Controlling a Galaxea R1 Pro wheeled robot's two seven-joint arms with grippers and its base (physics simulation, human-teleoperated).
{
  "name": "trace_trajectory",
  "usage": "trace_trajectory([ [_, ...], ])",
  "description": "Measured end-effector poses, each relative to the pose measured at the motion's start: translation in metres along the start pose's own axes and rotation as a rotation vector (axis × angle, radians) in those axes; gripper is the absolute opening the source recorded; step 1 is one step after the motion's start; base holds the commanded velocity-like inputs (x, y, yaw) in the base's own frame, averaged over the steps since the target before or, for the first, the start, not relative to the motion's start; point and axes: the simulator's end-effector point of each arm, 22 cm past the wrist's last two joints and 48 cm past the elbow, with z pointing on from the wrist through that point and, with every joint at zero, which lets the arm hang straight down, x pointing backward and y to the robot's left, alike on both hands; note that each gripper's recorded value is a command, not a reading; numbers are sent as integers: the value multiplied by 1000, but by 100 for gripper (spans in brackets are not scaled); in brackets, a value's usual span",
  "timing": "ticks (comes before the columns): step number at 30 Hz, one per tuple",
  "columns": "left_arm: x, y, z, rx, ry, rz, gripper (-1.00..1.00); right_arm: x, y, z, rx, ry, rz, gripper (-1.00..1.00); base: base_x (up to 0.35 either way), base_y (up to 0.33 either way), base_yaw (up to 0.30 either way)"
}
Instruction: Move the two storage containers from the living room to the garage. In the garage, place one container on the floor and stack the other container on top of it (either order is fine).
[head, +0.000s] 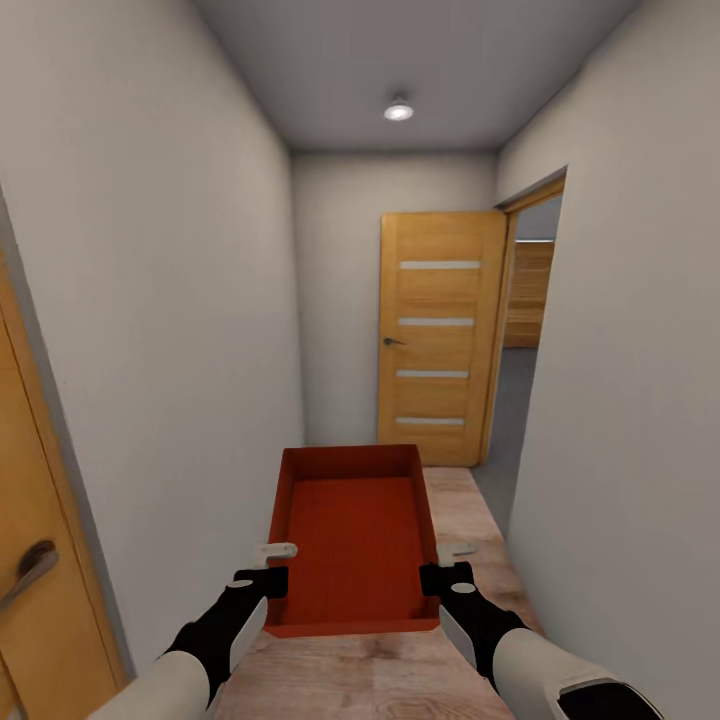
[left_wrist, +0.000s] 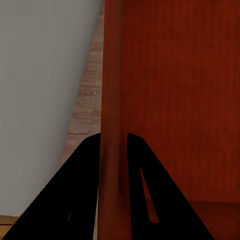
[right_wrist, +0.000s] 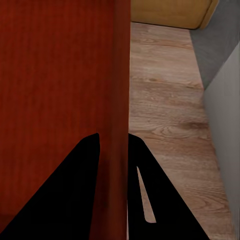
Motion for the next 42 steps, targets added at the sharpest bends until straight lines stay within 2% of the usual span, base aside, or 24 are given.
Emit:
trace_trajectory([
  [42,-1,0,0,0,-1,1,-100,0,-1,0,1,-2,0,-100,324,0,0],
])
